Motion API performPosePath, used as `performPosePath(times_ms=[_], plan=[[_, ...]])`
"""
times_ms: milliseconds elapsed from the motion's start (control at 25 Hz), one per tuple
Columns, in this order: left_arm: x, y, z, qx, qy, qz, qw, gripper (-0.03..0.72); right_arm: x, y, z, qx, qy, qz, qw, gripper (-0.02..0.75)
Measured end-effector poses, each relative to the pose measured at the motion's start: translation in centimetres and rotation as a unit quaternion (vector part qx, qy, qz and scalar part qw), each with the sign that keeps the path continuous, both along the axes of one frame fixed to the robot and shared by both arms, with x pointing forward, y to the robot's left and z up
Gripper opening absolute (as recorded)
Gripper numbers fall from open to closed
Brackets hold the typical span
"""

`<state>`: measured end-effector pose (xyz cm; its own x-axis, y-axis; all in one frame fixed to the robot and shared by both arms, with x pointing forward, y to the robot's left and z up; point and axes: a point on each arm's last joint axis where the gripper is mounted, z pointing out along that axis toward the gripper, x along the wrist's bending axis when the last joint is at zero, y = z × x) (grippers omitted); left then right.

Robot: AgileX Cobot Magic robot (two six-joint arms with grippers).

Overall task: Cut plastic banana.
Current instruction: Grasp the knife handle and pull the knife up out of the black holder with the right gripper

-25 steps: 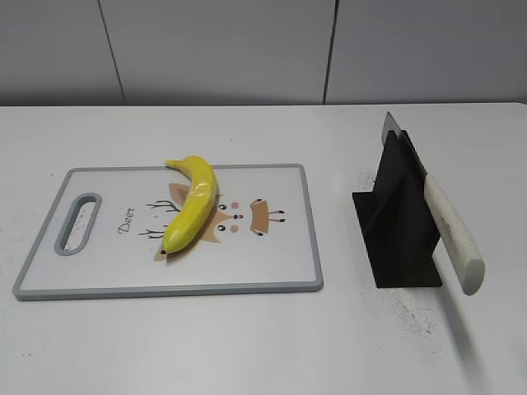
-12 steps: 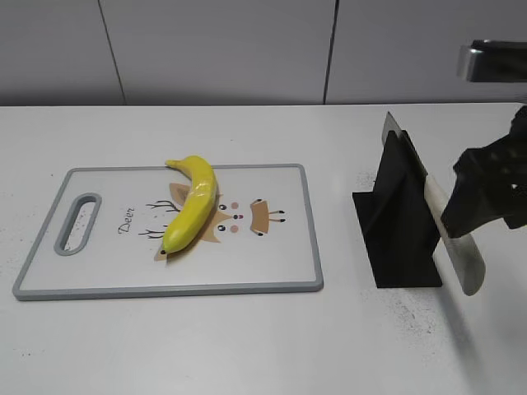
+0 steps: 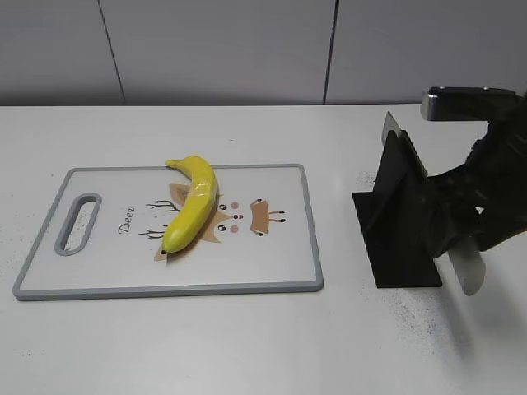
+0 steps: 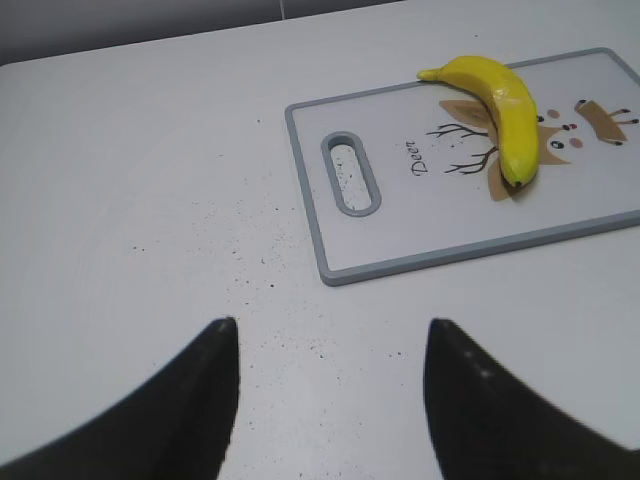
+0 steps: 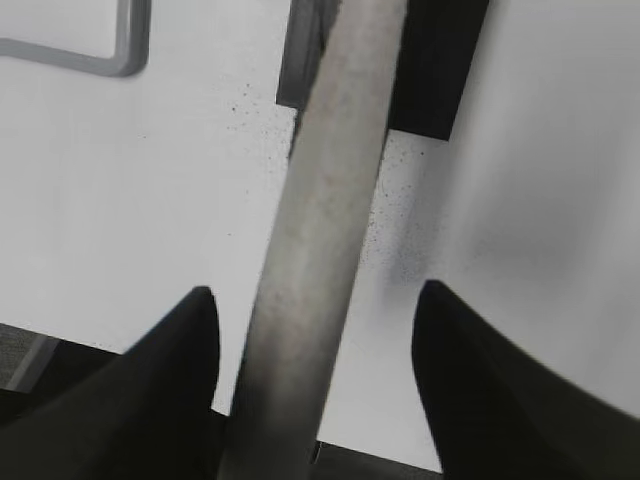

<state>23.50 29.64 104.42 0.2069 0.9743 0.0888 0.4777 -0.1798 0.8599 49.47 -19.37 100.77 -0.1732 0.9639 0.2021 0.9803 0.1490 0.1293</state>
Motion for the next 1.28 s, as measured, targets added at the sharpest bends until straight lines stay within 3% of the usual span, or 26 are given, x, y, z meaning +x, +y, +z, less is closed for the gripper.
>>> performPosePath(times_ms=[160, 240, 320, 680, 1280], plan=[[0.0, 0.0, 0.0, 0.000, 0.000, 0.000, 1.000, 0.556, 0.4, 0.1, -1.0, -0.003, 0.020, -0.018, 1.000, 0.403], [0.0, 0.0, 0.0, 0.000, 0.000, 0.000, 1.000, 0.553, 0.5, 0.2, -1.1, -0.002, 0.022, -0.024, 0.999, 0.314], [0.0, 0.0, 0.0, 0.000, 0.000, 0.000, 1.000, 0.553, 0.5, 0.3, -1.1, 0.004, 0.024, -0.033, 0.999, 0.169], [0.0, 0.0, 0.0, 0.000, 0.000, 0.000, 1.000, 0.553, 0.3, 0.2, -0.5, 0.010, 0.016, -0.047, 0.999, 0.175], [0.0, 0.0, 0.0, 0.000, -0.002, 0.000, 1.000, 0.553, -2.7, -1.9, 6.2, 0.014, -0.120, -0.084, 0.989, 0.164]])
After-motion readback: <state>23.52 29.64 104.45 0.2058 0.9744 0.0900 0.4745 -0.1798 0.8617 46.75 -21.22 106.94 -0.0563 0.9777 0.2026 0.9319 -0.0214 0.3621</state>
